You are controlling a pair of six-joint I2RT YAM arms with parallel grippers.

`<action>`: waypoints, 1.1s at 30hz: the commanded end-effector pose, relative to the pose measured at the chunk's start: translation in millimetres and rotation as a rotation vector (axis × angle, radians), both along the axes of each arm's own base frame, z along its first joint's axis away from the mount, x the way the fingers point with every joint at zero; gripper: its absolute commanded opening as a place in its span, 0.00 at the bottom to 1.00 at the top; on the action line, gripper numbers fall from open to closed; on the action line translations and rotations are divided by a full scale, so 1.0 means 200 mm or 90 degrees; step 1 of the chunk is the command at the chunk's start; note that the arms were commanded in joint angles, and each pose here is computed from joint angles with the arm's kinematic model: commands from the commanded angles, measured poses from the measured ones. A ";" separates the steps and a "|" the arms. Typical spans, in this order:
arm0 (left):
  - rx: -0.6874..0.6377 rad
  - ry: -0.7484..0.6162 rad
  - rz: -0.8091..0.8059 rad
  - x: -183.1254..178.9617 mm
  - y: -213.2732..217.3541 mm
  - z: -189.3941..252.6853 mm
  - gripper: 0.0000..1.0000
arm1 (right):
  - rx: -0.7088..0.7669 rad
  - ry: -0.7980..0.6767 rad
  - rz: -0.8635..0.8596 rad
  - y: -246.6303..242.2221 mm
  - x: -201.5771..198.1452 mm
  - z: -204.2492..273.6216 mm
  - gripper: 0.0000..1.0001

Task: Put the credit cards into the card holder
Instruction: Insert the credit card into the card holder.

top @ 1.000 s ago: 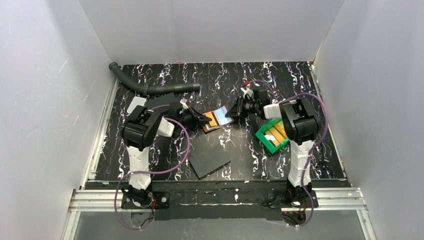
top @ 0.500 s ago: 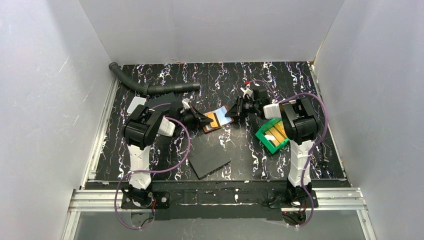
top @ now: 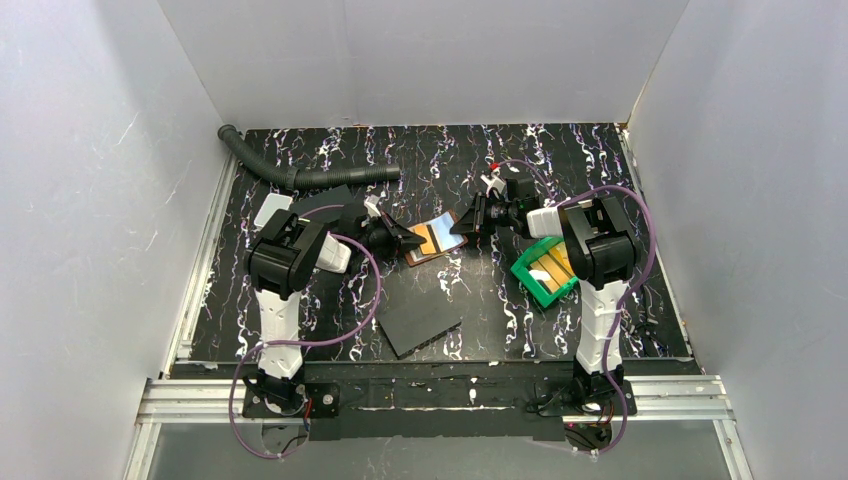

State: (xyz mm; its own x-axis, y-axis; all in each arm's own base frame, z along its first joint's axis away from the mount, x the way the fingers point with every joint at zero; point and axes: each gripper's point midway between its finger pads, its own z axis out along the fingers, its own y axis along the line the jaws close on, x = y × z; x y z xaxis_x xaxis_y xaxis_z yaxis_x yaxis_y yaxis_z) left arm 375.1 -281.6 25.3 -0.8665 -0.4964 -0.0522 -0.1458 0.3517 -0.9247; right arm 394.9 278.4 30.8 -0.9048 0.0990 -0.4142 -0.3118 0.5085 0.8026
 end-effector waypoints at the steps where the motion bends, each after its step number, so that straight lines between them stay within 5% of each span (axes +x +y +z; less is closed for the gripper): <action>1: 0.051 -0.014 0.043 0.05 0.05 -0.07 0.00 | -0.018 0.003 0.004 0.01 0.00 -0.05 0.01; 25: -0.016 -0.005 0.090 0.05 -0.04 -0.07 0.00 | -0.015 0.003 0.009 0.02 -0.02 -0.04 0.01; 33: 0.079 0.037 0.059 -0.04 0.01 -0.11 0.40 | -0.018 0.004 0.010 0.02 -0.02 -0.05 0.01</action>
State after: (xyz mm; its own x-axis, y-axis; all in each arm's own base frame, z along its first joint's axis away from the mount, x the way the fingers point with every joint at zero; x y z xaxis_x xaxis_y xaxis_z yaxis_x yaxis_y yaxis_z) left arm 384.1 -291.7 31.7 -0.8058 -0.5878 -0.0718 -0.1465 0.3154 -0.9376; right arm 394.3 279.8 31.0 -0.9043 0.0963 -0.4160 -0.3149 0.5076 0.8020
